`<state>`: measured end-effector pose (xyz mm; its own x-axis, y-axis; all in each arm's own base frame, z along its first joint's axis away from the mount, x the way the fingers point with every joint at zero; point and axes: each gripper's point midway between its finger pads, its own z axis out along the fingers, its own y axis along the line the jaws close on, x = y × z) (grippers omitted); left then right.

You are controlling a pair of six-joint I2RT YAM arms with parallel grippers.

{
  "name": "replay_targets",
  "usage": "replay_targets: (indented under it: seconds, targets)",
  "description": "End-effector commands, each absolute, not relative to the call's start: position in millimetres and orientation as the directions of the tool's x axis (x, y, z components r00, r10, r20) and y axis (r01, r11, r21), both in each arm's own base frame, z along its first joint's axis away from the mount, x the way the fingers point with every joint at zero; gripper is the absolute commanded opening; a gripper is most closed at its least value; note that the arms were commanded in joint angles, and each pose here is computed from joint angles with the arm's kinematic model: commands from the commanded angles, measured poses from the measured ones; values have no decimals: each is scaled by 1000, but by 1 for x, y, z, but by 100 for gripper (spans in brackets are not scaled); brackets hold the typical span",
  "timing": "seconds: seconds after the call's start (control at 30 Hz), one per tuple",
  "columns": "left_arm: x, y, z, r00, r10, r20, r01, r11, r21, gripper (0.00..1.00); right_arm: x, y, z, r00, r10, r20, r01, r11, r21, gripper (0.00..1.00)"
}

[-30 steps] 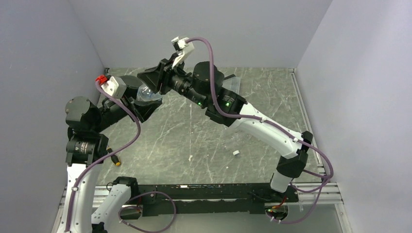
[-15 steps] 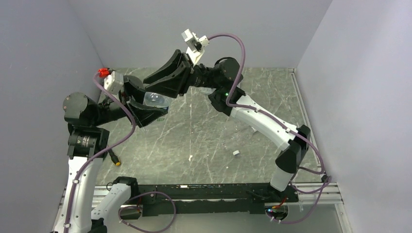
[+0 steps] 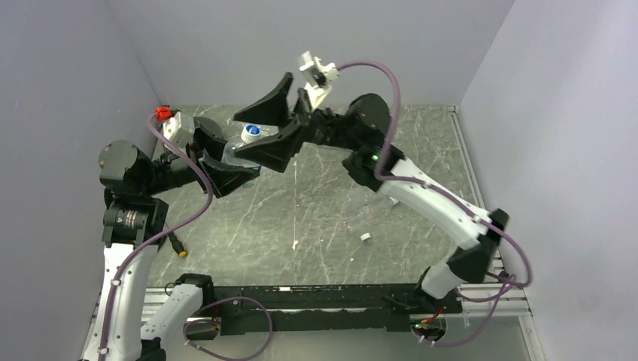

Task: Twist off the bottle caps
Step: Unscrew the bottle cap from the plastic bottle.

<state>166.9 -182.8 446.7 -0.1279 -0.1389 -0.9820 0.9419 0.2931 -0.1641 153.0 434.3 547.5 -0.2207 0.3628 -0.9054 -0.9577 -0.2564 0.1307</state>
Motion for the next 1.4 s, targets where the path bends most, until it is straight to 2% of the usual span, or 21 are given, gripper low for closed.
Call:
replay_targets:
  seconds: [0.0,0.17,0.3,0.63,0.83,1.0,1.23,1.33,1.37]
  targets:
    - [191,-166,448,31,-93,-995,877,480,-18,0,175,393,581,-119,493,-862,-976,100,192,99]
    - [206,-154,445,113,-57,-992,810,583,58,0,205,405,559,-141,399,-906,-847,425,319,100]
    - [211,-149,448,143,-50,-988,782,618,81,0,224,417,542,-184,351,-918,-751,553,362,93]
    - [211,-148,444,161,-30,-987,781,615,109,0,222,436,545,-207,397,-894,-765,504,400,76]
    - [211,-149,441,150,-32,-988,784,613,99,0,222,443,541,-231,423,-876,-758,486,434,55]
    - [210,-150,440,146,-34,-989,789,607,96,0,222,446,539,-235,421,-876,-759,484,436,49]
    - [209,-151,439,136,-42,-990,798,597,84,0,222,449,541,-231,415,-880,-766,481,427,20]
    - [208,-152,439,131,-44,-990,802,591,80,0,222,449,543,-216,410,-886,-772,484,412,2]
    - [208,-153,439,127,-46,-991,806,587,76,0,222,449,545,-210,407,-889,-775,485,405,0]
